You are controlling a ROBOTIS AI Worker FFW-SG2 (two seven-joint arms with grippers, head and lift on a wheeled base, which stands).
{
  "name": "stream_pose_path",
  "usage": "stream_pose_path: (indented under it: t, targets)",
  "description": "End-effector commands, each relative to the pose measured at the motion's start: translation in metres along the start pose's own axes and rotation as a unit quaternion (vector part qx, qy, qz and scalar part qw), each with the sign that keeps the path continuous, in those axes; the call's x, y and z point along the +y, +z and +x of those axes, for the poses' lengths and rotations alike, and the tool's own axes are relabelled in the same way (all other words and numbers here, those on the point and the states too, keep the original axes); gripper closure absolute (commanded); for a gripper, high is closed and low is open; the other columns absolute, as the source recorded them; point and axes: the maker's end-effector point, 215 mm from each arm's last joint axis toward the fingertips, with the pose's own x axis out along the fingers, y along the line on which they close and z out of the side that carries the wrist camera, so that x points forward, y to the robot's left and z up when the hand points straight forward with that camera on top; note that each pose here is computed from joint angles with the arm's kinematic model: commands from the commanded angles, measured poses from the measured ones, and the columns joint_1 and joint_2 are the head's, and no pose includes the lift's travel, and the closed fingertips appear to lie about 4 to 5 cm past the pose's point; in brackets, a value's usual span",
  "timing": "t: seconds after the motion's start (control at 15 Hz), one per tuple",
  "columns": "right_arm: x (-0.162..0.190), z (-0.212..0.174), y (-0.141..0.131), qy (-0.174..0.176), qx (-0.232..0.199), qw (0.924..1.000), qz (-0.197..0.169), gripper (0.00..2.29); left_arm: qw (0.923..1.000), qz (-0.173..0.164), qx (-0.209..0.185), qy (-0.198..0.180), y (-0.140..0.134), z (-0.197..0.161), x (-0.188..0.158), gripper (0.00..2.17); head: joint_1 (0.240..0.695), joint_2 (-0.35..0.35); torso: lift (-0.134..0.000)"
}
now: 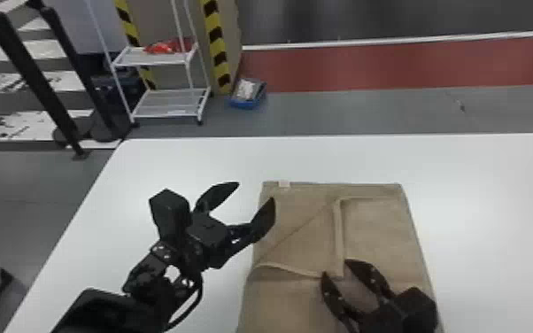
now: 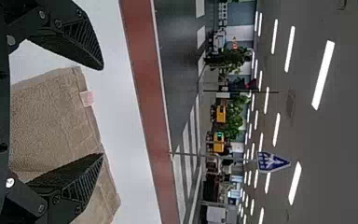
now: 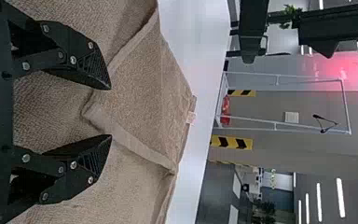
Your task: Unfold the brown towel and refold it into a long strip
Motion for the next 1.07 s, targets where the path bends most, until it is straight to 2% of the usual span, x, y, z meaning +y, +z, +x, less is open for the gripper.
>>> stream_pose_path:
  t: [0.0, 0.2, 0.27, 0.67, 0.73, 0.8, 0.87, 1.0]
  targets:
    - [0.001, 0.0, -0.005, 0.003, 0.009, 1.0, 0.001, 0.62, 1.0, -0.001, 0.001, 0.0, -0.001, 0.001, -0.001, 0.26, 0.695, 0.146, -0.123]
    - [0.003, -0.001, -0.004, 0.007, 0.009, 0.9999, 0.002, 0.66, 1.0, -0.002, 0.004, -0.003, -0.005, 0.002, -0.003, 0.26, 0.695, 0.146, -0.123]
    - [0.003, -0.001, -0.001, 0.007, 0.006, 1.0, 0.003, 0.8, 1.0, -0.002, 0.004, -0.003, -0.005, 0.002, -0.004, 0.26, 0.695, 0.145, -0.123]
    - [0.001, -0.003, 0.005, 0.006, -0.001, 1.0, 0.0, 0.82, 1.0, 0.0, 0.004, -0.007, -0.004, 0.004, -0.008, 0.26, 0.695, 0.14, -0.123]
    - [0.0, -0.003, 0.007, 0.006, -0.003, 1.0, -0.002, 0.91, 1.0, 0.0, 0.004, -0.008, -0.005, 0.004, -0.009, 0.26, 0.695, 0.139, -0.123]
    - [0.0, -0.003, 0.006, 0.006, -0.001, 1.0, -0.003, 1.26, 1.0, 0.0, 0.004, -0.008, -0.005, 0.004, -0.009, 0.26, 0.695, 0.138, -0.123]
    - [-0.001, -0.003, 0.006, 0.005, -0.001, 1.0, -0.003, 1.48, 1.0, 0.001, 0.003, -0.008, -0.004, 0.004, -0.009, 0.26, 0.695, 0.137, -0.123]
    - [-0.005, -0.004, 0.005, 0.003, -0.001, 1.0, -0.004, 1.51, 1.0, 0.0, 0.004, -0.007, -0.005, 0.006, -0.009, 0.26, 0.695, 0.133, -0.123]
